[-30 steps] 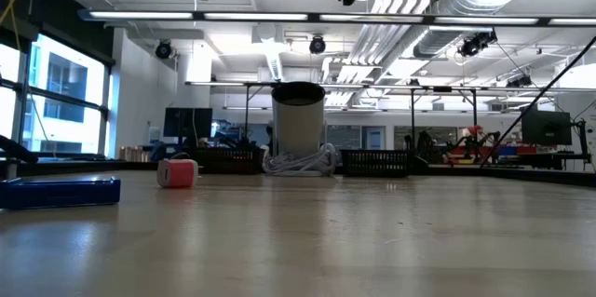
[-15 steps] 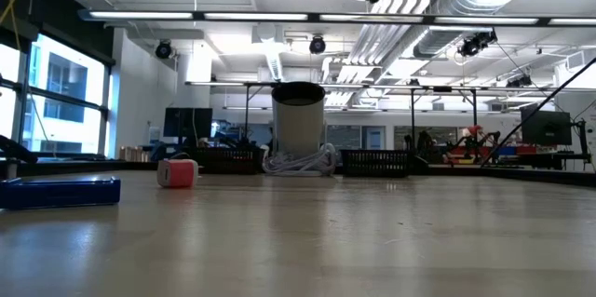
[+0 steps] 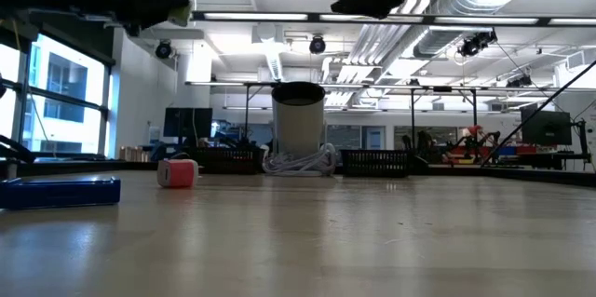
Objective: Pick & Place Office items
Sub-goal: Put the green charger adapter into the left black basket
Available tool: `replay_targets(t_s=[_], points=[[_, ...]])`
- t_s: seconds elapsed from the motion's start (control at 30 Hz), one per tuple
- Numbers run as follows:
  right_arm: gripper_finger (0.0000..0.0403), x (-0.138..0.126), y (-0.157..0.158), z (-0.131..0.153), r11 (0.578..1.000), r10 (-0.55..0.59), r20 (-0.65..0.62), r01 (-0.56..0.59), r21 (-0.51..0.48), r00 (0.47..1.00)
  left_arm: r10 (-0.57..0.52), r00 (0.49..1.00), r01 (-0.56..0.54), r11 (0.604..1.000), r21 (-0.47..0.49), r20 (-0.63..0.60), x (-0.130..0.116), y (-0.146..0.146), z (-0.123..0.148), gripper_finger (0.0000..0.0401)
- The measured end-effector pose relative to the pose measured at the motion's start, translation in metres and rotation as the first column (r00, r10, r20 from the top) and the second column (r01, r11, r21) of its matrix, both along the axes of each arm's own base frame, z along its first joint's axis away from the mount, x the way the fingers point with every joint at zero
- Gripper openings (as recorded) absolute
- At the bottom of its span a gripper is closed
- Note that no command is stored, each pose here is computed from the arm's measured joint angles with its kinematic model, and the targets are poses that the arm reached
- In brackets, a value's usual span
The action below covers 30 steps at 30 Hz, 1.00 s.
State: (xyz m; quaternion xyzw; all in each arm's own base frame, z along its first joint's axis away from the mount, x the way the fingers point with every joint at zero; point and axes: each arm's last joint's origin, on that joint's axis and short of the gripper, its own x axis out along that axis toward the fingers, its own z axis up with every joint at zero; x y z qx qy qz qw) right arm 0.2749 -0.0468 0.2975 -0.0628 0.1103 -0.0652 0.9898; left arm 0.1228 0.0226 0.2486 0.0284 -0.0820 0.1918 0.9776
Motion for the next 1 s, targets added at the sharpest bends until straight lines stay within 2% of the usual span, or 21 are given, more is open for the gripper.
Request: replay_targets(t_s=[0.17, 0.4, 0.7, 1.0], points=[[0.0254, -0.003, 0.001, -0.014, 0.999, -0.007, -0.003, 0.007, 0.036, 1.000, 0.026, 0.999, -0.026, 1.000, 0.001, 0.029, -0.003, 0.003, -0.012, 0.0128], [0.0254, -0.009, 0.002, -0.033, 0.997, -0.014, 0.045, 0.010, 0.072, 0.999, 0.130, 0.991, -0.131, 0.989, -0.064, -0.018, 0.002, 0.018, -0.029, 0.0128], [0.0254, -0.018, 0.003, -0.056, 0.994, -0.021, 0.122, 0.008, 0.108, 0.992, 0.247, 0.969, -0.248, 0.964, -0.092, -0.022, 0.026, 0.045, -0.042, 0.0128], [0.0254, -0.019, 0.004, -0.058, 0.992, -0.016, 0.127, 0.001, 0.124, 0.992, 0.312, 0.950, -0.306, 0.944, -0.127, 0.027, 0.051, 0.071, -0.068, 0.0128]])
